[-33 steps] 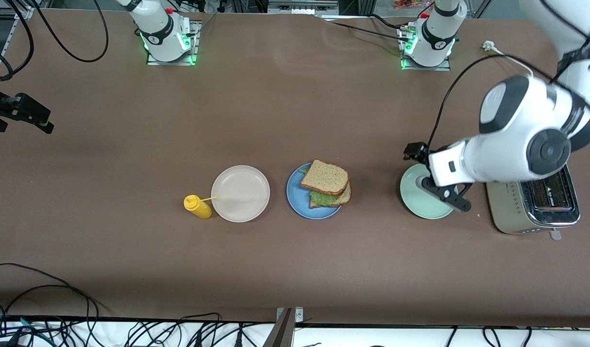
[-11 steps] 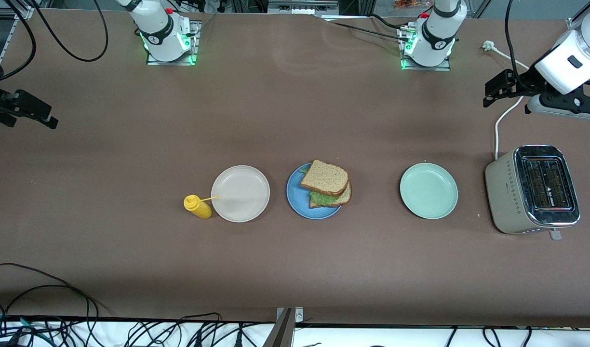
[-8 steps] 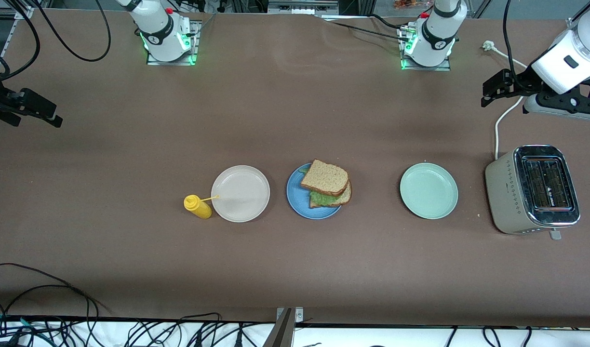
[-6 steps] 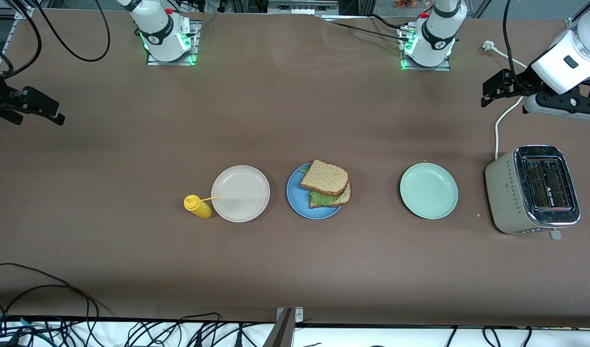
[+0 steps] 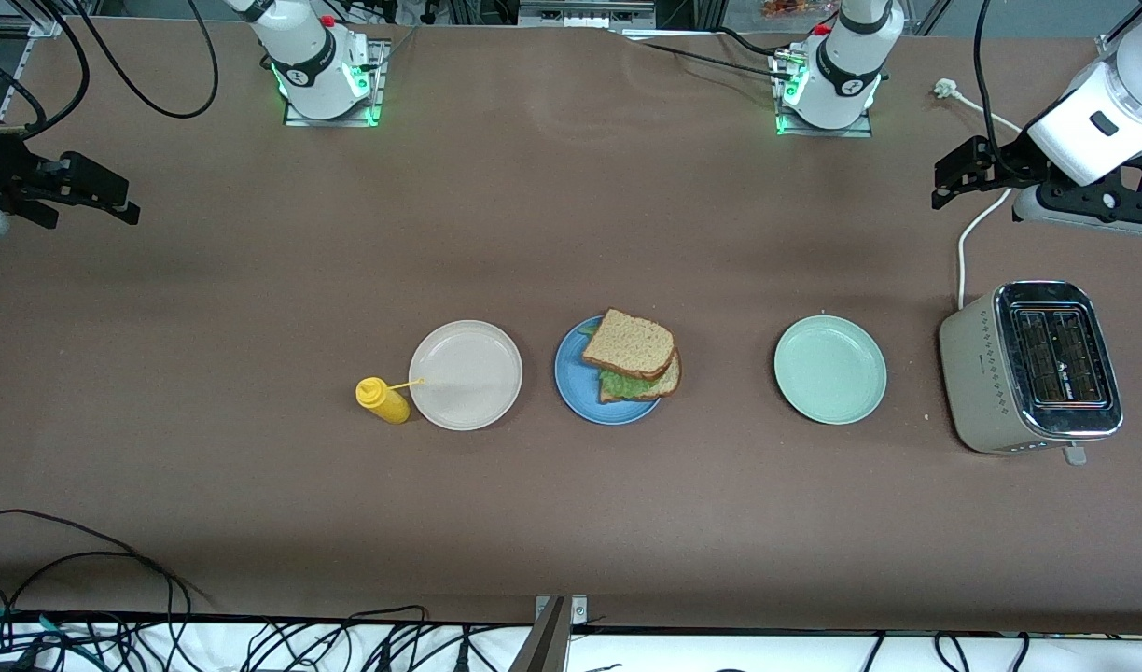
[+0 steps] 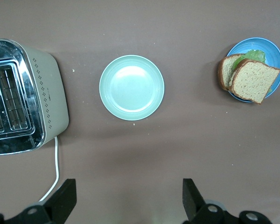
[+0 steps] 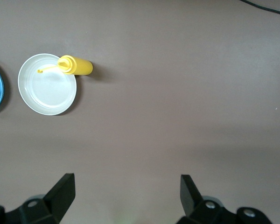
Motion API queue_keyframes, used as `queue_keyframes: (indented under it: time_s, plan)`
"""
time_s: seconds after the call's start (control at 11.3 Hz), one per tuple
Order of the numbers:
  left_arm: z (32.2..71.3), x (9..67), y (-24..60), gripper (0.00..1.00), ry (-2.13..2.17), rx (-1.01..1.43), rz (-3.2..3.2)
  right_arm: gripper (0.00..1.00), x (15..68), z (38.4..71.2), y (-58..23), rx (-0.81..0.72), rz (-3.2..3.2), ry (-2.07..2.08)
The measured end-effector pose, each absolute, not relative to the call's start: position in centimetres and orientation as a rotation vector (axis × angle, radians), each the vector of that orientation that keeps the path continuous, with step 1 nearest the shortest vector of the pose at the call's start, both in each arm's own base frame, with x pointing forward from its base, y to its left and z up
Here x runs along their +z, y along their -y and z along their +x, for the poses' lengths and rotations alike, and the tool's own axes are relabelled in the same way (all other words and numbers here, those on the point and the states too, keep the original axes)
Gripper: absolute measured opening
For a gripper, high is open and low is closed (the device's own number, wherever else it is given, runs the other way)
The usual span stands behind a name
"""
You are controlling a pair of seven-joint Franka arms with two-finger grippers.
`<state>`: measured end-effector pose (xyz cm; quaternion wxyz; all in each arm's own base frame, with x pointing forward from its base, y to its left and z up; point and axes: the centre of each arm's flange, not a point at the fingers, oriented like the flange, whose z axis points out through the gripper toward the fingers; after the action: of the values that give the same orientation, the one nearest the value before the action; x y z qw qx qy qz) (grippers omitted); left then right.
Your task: Make sandwich in blue plate with both arms
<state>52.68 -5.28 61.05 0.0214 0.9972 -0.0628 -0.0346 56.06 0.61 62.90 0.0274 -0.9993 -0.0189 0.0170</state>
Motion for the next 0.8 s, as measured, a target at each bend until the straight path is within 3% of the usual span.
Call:
queue_keyframes:
  time_s: [0.8]
  plan:
    - [52.75, 61.23, 5.26, 1.0, 0.194, -0.095, 3.091, 1.0, 63.06, 56.15, -0.61, 0.037, -3.088, 0.063]
